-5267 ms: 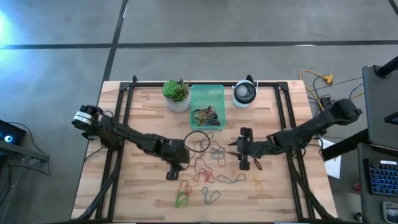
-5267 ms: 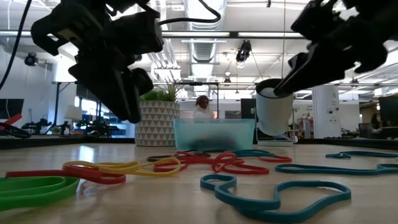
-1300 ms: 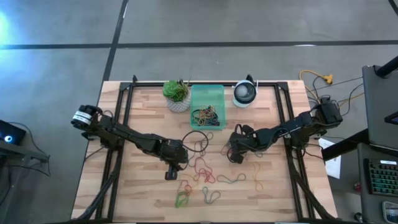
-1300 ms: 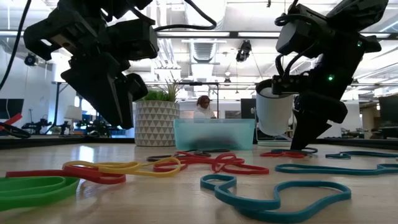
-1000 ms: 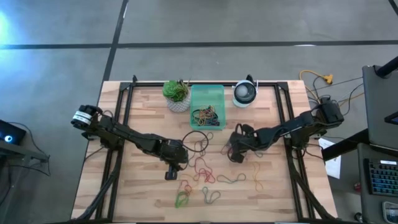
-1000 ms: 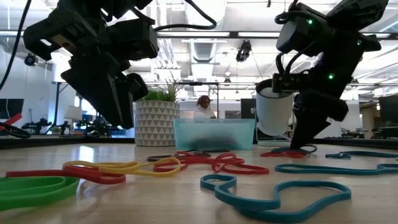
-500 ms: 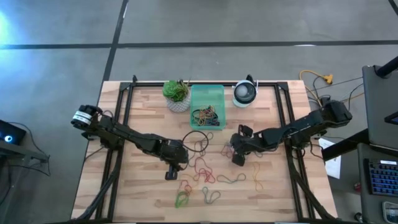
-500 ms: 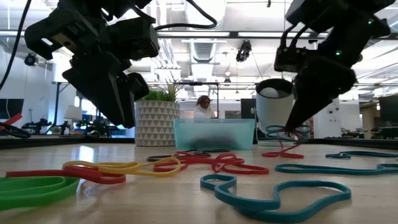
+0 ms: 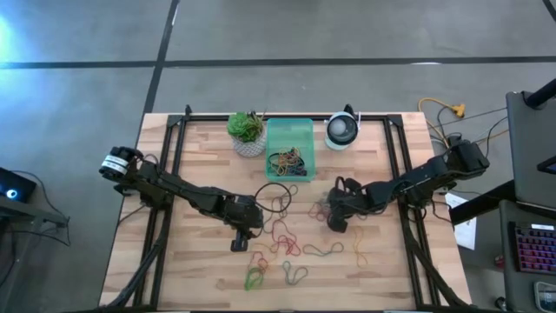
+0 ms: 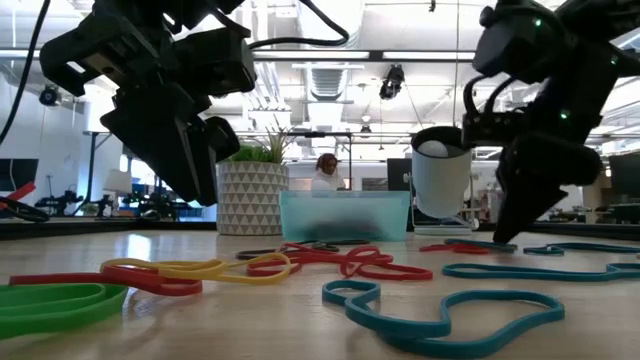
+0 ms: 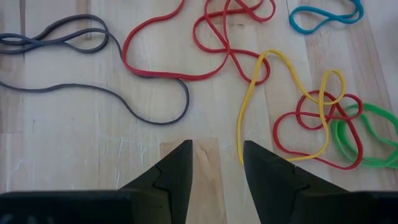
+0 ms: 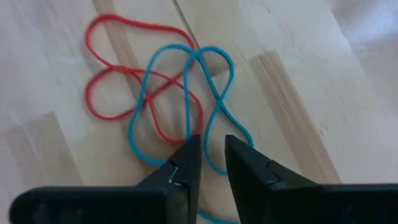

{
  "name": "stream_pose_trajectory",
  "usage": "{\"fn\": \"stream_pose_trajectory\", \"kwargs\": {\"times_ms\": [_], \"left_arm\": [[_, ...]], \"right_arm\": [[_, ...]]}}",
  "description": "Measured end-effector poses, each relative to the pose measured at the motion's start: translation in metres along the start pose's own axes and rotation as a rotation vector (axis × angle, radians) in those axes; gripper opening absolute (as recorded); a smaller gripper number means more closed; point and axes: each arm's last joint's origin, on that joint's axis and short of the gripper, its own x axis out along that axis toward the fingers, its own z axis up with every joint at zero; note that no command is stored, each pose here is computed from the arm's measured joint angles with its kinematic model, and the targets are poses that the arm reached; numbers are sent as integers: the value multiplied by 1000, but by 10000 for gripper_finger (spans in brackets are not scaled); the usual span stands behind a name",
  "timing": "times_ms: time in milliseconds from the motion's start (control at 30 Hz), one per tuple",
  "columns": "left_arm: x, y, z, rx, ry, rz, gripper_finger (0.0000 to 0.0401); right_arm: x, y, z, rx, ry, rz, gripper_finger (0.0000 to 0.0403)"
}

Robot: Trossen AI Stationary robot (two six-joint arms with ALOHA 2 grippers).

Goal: Pick and place rubber bands into bin
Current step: Put the blue rubber band into the green bin

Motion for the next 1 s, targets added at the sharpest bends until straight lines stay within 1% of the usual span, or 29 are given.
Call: {"fn": "stream_pose_trajectory", "kwargs": {"times_ms": [233, 400, 467, 533, 700, 867, 1000], "left_arm": [[0, 0, 0, 0, 0, 0, 125], [0, 0, 0, 0, 0, 0, 125], [0, 0, 0, 0, 0, 0, 125], [0, 0, 0, 0, 0, 0, 125], [0, 0, 0, -1, 0, 0, 125], [0, 0, 0, -1, 1, 0, 125], [0, 0, 0, 0, 1, 0, 125]], "right_arm": [[2, -2, -4, 8, 17, 7, 96], [2, -2, -5, 8, 16, 8, 102], [3, -3, -5, 10, 16, 8, 96], [3, -4, -6, 9, 17, 8, 81], [4, -4, -7, -25, 20, 12, 19], [1, -3, -4, -68, 6, 2, 10], [-8, -1, 6, -88, -69, -18, 9]]}}
